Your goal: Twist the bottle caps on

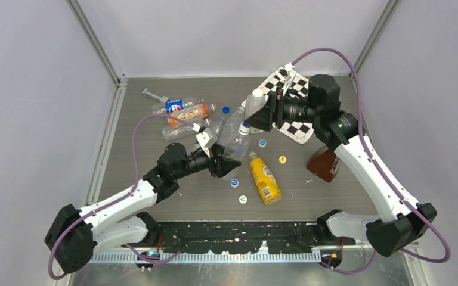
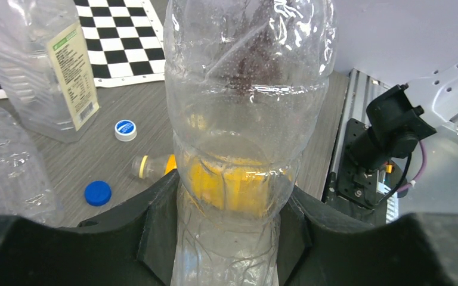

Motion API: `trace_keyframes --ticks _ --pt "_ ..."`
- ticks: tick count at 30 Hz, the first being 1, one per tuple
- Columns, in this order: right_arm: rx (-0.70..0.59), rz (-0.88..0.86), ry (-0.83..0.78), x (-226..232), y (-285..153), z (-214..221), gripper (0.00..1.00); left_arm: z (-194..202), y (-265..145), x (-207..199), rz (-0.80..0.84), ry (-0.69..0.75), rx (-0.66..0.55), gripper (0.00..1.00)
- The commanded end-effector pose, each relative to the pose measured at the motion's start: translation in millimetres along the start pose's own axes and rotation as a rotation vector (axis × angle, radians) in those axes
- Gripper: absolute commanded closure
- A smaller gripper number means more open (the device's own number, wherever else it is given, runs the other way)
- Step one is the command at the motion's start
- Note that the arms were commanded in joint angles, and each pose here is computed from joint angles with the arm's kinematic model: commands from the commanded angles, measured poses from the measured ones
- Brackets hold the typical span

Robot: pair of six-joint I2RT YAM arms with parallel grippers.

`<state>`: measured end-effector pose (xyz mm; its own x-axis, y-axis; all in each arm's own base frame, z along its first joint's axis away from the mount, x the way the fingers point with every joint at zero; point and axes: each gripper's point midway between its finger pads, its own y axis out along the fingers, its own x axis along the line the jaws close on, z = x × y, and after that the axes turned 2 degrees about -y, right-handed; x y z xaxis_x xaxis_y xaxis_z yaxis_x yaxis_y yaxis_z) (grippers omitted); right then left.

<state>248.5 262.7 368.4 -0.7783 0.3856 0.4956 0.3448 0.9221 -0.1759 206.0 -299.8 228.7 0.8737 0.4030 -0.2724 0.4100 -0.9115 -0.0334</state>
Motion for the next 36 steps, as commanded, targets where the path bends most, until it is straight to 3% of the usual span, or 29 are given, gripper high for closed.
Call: trace_keyframes --ticks 1,26,36 --pt "-0.019 -0.074 -0.054 18 -3 -13 0.44 -37 5 -17 0.080 0.039 -0.092 1.00" --pt "0.023 -0.107 0.002 14 2 6 0.62 -43 12 -16 0.083 0.030 -0.093 1.00" --pt "0.025 0.007 0.040 0 1 13 0.82 -61 14 0 -0.024 0.074 -0.080 1.00"
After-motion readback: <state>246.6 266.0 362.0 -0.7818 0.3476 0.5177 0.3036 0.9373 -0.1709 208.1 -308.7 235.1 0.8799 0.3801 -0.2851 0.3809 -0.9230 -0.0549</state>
